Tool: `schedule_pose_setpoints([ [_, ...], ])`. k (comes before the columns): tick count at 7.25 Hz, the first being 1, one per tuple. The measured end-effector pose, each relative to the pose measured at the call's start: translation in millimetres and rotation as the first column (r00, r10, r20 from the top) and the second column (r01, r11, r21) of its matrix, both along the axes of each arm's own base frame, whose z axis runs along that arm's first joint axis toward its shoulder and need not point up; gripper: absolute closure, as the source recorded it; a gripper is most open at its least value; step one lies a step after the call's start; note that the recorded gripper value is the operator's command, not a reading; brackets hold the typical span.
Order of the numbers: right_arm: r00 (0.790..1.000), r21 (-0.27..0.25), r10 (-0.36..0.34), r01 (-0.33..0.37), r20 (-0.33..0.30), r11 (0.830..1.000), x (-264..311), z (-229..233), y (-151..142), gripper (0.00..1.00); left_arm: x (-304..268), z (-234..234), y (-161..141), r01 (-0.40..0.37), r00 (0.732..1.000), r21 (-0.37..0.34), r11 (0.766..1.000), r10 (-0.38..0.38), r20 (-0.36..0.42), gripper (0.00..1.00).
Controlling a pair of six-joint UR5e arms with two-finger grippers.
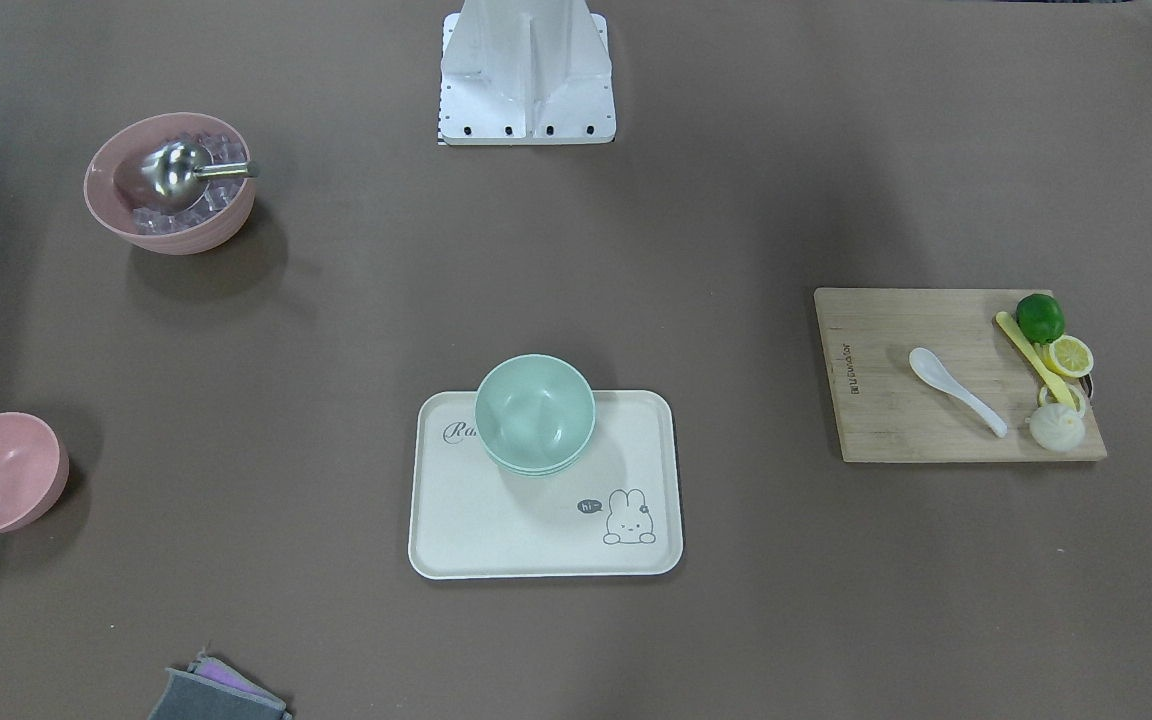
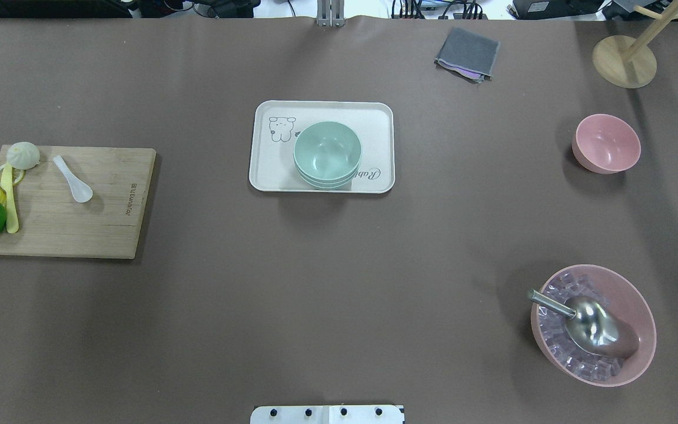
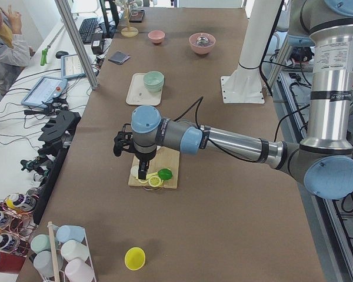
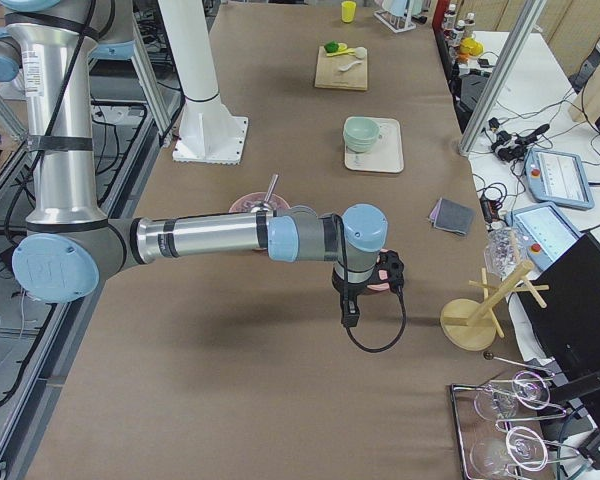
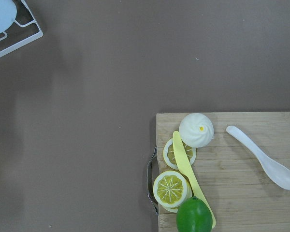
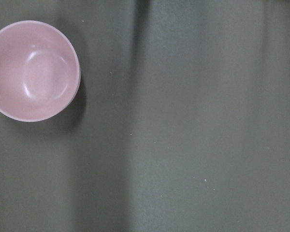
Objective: Stack pink bowl on green and place spoon
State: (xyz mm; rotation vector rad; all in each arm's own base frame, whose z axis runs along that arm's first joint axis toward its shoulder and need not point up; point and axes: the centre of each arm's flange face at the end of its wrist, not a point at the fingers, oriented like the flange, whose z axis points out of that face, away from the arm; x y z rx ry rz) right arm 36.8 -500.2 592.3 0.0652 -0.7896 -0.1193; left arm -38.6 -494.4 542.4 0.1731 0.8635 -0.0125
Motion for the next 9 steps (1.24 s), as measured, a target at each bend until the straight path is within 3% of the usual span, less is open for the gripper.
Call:
schedule_pose_setpoints([
  [2, 0.998, 0.098, -0.038, 0.033, 0.051, 0.995, -32, -4, -22, 0.00, 8, -3, -2, -0.018, 1.000, 0.008, 1.000, 0.018, -0.005, 0.02],
  [3, 0.997, 0.106, -0.026, 0.018, 0.075, 0.994, -60, 2, -45, 0.00, 16, -4, -2, -0.035, 0.999, 0.009, 0.999, 0.035, -0.016, 0.02],
  [6, 0.995, 0.058, 0.002, -0.008, 0.096, 0.998, -153, 5, -93, 0.00, 28, -5, -2, -0.059, 0.998, 0.004, 0.998, 0.059, -0.029, 0.02],
  [7, 0.997, 0.041, -0.001, -0.002, 0.075, 0.999, -176, 11, -101, 0.09, 28, -5, -2, -0.060, 0.998, 0.005, 0.998, 0.060, -0.030, 0.02],
  [8, 0.999, 0.034, -0.008, 0.006, 0.047, 0.999, -192, 17, -103, 0.36, 29, -7, -3, -0.060, 0.998, 0.008, 0.998, 0.060, -0.030, 0.02],
  [9, 0.999, 0.026, -0.016, 0.015, 0.029, 1.000, -204, 23, -102, 0.99, 29, -8, -4, -0.060, 0.998, 0.009, 0.998, 0.060, -0.030, 0.02],
])
